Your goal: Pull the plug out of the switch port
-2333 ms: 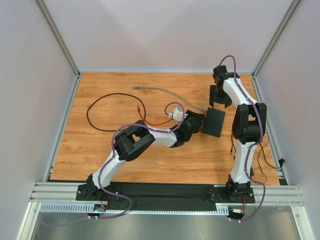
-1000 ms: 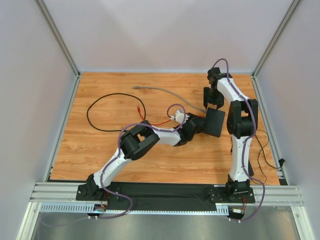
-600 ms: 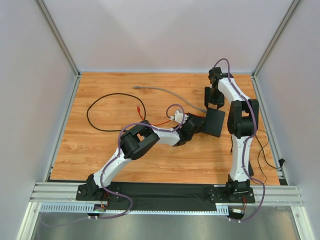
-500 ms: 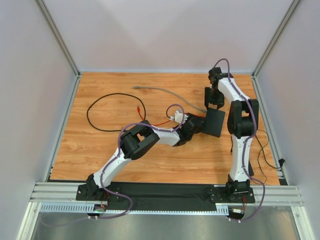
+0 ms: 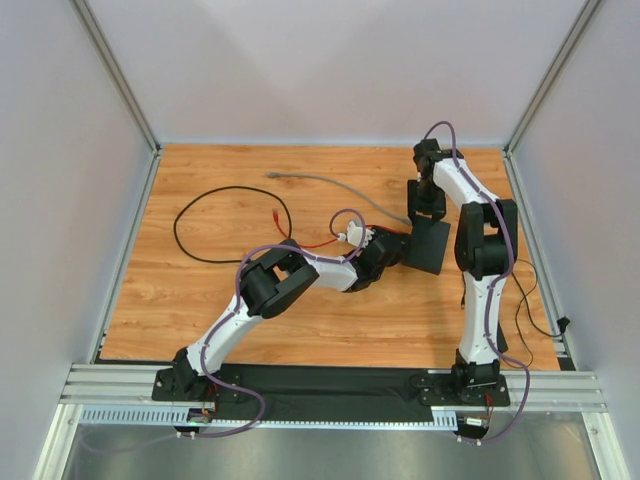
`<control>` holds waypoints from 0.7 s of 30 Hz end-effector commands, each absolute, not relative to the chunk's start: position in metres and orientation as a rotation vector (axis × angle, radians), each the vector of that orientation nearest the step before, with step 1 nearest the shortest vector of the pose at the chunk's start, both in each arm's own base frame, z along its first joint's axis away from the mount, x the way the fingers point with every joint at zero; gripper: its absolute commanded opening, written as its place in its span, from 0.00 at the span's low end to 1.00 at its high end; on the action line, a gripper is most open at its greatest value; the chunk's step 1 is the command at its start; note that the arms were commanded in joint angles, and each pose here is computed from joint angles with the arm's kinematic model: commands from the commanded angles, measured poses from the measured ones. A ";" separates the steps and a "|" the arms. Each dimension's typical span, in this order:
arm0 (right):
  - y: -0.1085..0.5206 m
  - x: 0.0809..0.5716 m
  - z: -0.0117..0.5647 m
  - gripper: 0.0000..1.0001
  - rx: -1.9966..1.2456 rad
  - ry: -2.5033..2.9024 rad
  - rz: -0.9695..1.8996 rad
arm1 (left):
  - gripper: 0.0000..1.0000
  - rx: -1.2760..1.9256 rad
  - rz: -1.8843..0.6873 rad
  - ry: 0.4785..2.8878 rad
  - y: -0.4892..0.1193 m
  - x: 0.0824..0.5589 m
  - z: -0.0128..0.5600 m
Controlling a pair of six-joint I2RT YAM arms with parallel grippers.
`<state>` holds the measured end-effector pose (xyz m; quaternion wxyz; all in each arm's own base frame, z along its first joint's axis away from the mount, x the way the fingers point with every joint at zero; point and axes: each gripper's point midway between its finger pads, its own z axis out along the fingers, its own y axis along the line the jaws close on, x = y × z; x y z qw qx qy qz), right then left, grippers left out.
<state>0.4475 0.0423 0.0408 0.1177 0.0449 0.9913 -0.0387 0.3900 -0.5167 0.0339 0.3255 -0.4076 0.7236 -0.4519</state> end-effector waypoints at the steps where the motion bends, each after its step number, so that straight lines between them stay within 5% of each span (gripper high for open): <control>1: 0.052 0.430 0.037 0.54 0.109 2.944 -0.088 | 0.41 -1.075 -1.076 1.959 -0.499 0.387 0.007; 9: 0.062 0.423 0.044 0.54 0.124 2.927 0.004 | 0.38 -1.122 -1.069 1.984 -0.497 0.383 0.000; 21: 0.042 0.479 0.092 0.63 0.170 2.732 -0.032 | 0.39 -1.066 -1.067 1.949 -0.490 0.384 0.013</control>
